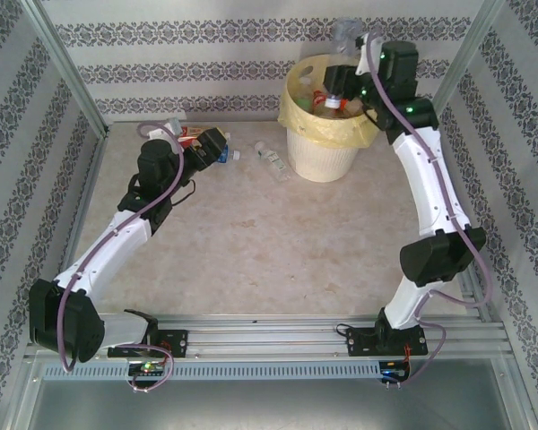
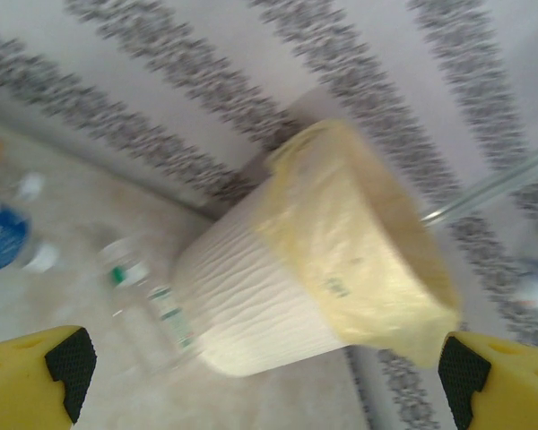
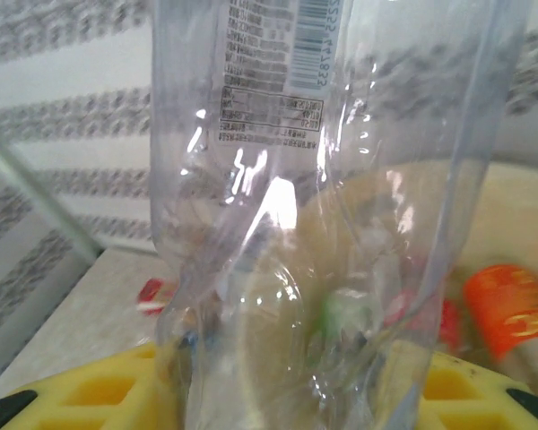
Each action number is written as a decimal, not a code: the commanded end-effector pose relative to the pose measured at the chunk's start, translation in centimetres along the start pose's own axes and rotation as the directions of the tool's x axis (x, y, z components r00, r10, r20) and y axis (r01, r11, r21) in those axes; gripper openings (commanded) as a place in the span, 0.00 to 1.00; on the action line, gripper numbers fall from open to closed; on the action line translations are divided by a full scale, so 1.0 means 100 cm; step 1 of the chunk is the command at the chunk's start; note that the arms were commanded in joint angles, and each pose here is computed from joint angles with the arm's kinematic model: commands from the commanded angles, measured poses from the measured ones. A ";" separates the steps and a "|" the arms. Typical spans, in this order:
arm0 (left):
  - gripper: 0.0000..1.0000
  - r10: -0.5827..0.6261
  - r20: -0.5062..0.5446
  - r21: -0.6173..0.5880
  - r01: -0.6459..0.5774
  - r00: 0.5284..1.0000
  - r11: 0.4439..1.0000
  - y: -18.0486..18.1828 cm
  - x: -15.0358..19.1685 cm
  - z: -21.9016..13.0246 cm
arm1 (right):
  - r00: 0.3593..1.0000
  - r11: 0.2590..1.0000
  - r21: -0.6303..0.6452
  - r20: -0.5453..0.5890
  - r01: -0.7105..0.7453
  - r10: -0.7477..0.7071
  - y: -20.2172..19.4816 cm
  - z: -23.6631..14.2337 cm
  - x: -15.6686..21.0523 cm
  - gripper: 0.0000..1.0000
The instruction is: Put the plastic bottles in the bin
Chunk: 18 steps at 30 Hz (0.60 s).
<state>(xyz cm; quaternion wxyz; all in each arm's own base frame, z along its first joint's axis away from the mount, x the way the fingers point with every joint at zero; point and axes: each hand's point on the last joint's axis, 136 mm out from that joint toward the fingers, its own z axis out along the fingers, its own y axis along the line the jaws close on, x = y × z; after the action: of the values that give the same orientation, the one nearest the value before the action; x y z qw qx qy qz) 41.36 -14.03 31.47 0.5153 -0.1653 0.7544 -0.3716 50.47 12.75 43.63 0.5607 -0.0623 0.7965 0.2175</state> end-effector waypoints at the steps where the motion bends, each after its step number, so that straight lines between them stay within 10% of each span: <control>1: 0.99 0.019 0.015 -0.143 -0.017 1.000 0.990 0.026 0.002 -0.014 | 0.993 0.974 0.212 -0.101 0.077 -0.056 -0.049 0.008 0.015 0.49; 9: 0.99 0.002 -0.007 -0.292 -0.004 1.000 0.956 0.067 0.020 -0.019 | 0.986 0.882 0.456 -0.160 0.119 -0.051 -0.101 0.016 0.018 0.57; 18: 0.99 -0.054 -0.037 -0.408 0.034 0.998 0.912 0.096 0.035 -0.006 | 0.995 0.888 0.450 -0.083 0.090 -0.059 -0.087 0.013 0.000 0.92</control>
<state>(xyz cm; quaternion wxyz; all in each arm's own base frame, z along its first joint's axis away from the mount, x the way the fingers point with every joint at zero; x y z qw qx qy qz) 40.54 -9.99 23.49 0.4601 -0.2539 0.8156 -0.2423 55.77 5.20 36.83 0.4996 0.0222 0.8659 0.0026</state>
